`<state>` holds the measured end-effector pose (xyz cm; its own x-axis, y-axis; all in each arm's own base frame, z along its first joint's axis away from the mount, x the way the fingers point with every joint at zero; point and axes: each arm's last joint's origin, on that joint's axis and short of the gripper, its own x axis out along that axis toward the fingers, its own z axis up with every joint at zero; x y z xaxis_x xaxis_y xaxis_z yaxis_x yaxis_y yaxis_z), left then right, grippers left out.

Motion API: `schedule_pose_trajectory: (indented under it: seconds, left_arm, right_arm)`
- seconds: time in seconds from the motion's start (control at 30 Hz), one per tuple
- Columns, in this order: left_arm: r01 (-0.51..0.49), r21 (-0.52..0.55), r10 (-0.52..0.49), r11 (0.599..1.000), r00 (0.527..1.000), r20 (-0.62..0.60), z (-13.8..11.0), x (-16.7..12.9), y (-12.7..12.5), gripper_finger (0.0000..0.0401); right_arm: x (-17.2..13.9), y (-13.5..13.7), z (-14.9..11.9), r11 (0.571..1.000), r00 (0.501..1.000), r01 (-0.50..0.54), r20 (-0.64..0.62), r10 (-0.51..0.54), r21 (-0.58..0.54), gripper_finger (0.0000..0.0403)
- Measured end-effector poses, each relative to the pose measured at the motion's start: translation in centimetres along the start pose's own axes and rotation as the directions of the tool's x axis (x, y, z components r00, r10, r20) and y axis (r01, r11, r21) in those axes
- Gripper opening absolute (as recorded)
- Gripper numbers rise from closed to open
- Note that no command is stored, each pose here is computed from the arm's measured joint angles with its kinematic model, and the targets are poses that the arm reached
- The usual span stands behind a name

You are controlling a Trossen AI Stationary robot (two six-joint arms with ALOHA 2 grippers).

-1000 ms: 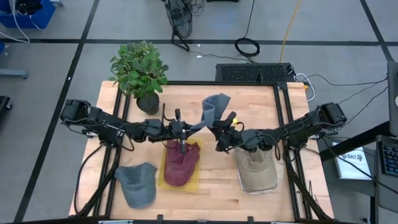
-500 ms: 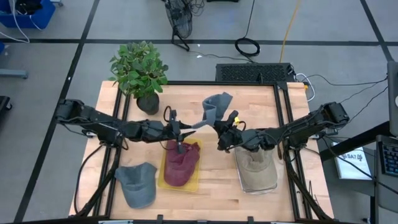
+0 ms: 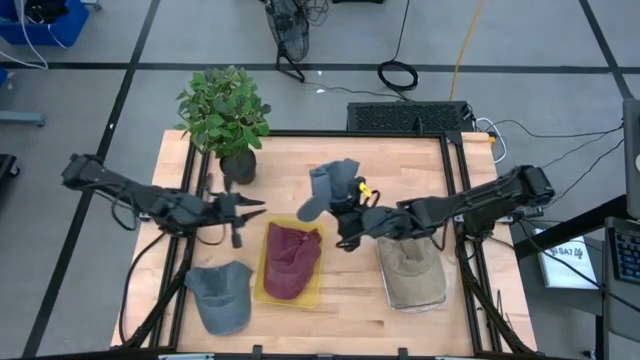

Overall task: Pick & Place hat
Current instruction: Put the top blue cap into the yellow bin

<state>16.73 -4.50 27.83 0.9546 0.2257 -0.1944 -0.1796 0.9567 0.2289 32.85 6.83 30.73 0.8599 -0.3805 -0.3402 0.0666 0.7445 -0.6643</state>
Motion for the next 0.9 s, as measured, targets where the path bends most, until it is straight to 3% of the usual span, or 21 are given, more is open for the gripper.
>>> schedule_pose_trajectory:
  seconds: [0.13, 0.3, 0.4, 0.53, 0.7, 0.9]
  left_arm:
    - [0.017, -0.007, -0.017, 1.000, 1.000, 0.024, -1.7, -1.9, 0.4, 0.0014]
    - [-0.006, 0.052, 0.003, 0.999, 0.998, 0.064, -2.6, -3.0, 0.9, 0.0006]
    - [-0.016, 0.071, 0.010, 0.997, 0.997, 0.080, -2.7, -3.3, 1.1, 0.0005]
    - [-0.019, 0.111, 0.010, 0.994, 0.996, 0.086, -2.7, -3.4, 1.1, 0.0019]
    - [-0.029, 0.070, 0.019, 0.997, 0.990, 0.139, -2.1, -3.4, 1.2, 0.0019]
    - [-0.019, -0.023, 0.022, 1.000, 0.988, 0.156, -1.9, -3.4, 1.3, 0.0004]
  right_arm:
    - [1.0, 0.1, 2.4, 0.999, 0.999, -0.033, -0.040, 0.033, 0.004, 0.0001]
    - [2.9, 1.4, 4.7, 0.996, 0.992, -0.085, -0.097, 0.085, 0.010, 0.0000]
    - [3.7, 2.0, 5.9, 0.979, 0.972, -0.194, -0.118, 0.201, 0.068, 0.0000]
    - [4.5, 2.7, 7.2, 0.890, 0.899, -0.396, -0.102, 0.426, 0.226, 0.0000]
    - [4.8, 2.9, 9.0, 0.798, 0.846, -0.485, -0.038, 0.531, 0.357, 0.0000]
    - [5.9, 3.8, 9.3, 0.589, 0.734, -0.567, 0.030, 0.678, 0.576, 0.0000]
